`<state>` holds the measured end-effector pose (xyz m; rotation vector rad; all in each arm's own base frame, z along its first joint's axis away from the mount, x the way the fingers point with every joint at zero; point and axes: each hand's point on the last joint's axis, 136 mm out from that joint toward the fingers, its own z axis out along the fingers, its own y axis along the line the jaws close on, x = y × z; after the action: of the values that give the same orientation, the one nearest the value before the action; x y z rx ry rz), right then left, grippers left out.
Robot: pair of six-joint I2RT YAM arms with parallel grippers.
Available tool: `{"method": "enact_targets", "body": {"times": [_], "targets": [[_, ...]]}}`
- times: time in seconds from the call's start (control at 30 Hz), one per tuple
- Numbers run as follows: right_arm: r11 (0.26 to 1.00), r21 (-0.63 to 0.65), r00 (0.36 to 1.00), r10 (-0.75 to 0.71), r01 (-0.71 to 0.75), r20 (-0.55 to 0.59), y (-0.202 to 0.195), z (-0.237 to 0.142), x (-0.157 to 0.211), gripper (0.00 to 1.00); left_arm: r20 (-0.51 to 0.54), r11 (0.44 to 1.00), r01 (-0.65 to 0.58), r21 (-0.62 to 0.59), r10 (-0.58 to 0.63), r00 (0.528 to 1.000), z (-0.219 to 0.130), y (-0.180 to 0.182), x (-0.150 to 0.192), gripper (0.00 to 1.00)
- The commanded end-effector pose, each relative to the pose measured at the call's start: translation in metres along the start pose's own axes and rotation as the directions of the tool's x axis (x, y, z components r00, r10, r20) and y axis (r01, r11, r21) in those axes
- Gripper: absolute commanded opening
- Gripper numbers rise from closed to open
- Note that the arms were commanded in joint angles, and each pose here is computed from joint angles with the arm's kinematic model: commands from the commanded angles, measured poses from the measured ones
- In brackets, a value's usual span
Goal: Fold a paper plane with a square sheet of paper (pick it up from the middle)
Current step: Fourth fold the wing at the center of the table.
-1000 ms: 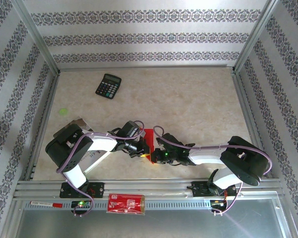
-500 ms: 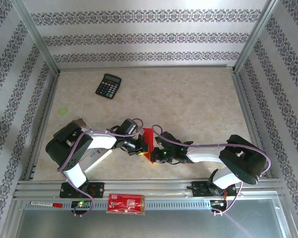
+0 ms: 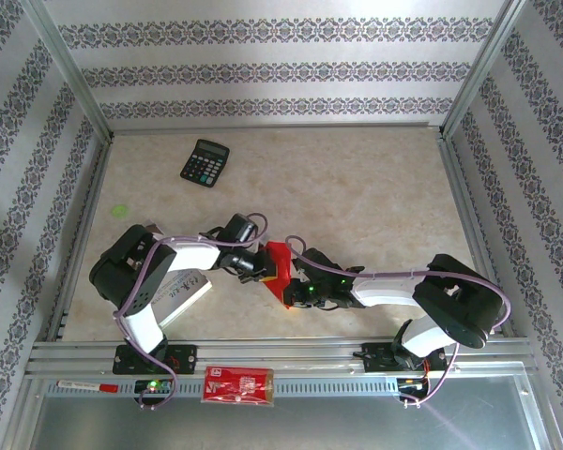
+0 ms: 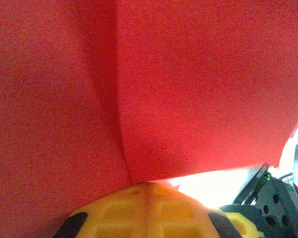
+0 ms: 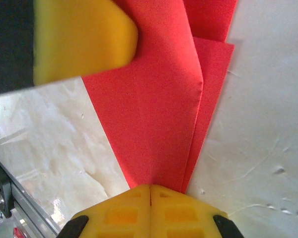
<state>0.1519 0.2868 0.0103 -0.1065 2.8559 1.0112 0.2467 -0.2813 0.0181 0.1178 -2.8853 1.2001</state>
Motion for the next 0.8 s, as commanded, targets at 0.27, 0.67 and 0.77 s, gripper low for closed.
{"method": "enact_targets", "body": {"times": [0.27,0.67,0.77], "targets": [[0.955,0.290,0.982,0.109,-0.061,-0.154,-0.083,-0.001,0.053,0.00,0.135,0.999,0.002,-0.047,0.005,0.991,-0.018,0.016,-0.060,0.00],[0.954,0.295,0.982,0.109,-0.060,-0.155,-0.085,-0.003,0.055,0.00,0.190,0.999,0.001,-0.047,0.008,0.982,-0.025,0.023,-0.105,0.02],[0.954,0.295,0.982,0.111,-0.061,-0.155,-0.085,-0.003,0.055,0.00,0.208,0.999,0.008,-0.054,0.004,0.978,-0.026,0.027,-0.115,0.02]]}}
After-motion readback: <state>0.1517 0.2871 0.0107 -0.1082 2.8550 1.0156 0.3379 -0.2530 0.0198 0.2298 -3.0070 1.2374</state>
